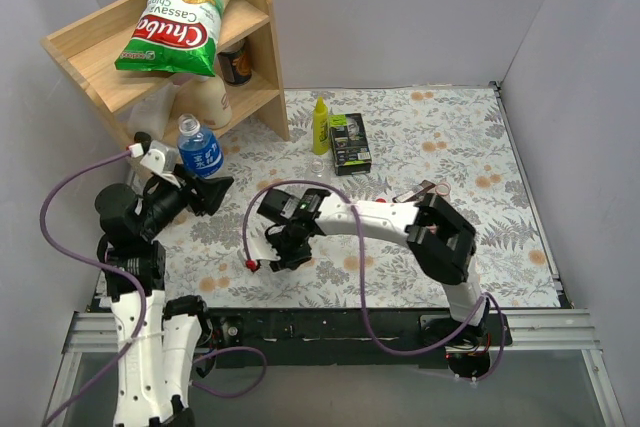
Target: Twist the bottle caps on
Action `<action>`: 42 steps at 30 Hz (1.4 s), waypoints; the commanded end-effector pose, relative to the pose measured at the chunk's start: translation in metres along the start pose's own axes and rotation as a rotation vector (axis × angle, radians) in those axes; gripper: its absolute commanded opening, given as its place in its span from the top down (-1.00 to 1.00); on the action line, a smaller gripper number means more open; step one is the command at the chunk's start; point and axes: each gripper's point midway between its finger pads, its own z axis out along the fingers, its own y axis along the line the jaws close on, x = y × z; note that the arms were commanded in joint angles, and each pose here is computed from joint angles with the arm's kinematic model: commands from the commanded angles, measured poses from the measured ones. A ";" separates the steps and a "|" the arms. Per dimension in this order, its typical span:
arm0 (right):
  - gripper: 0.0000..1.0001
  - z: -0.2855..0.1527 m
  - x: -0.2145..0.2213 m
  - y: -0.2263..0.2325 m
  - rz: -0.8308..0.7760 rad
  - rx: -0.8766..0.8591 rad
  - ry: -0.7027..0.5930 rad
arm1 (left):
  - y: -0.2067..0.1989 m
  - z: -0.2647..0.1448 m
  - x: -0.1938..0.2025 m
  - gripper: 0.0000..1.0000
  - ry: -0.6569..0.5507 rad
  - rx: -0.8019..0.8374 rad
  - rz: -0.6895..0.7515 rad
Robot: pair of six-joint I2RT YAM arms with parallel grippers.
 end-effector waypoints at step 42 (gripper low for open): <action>0.58 -0.256 -0.066 0.041 0.091 0.224 -0.343 | -0.111 0.021 0.233 1.00 0.314 0.779 0.289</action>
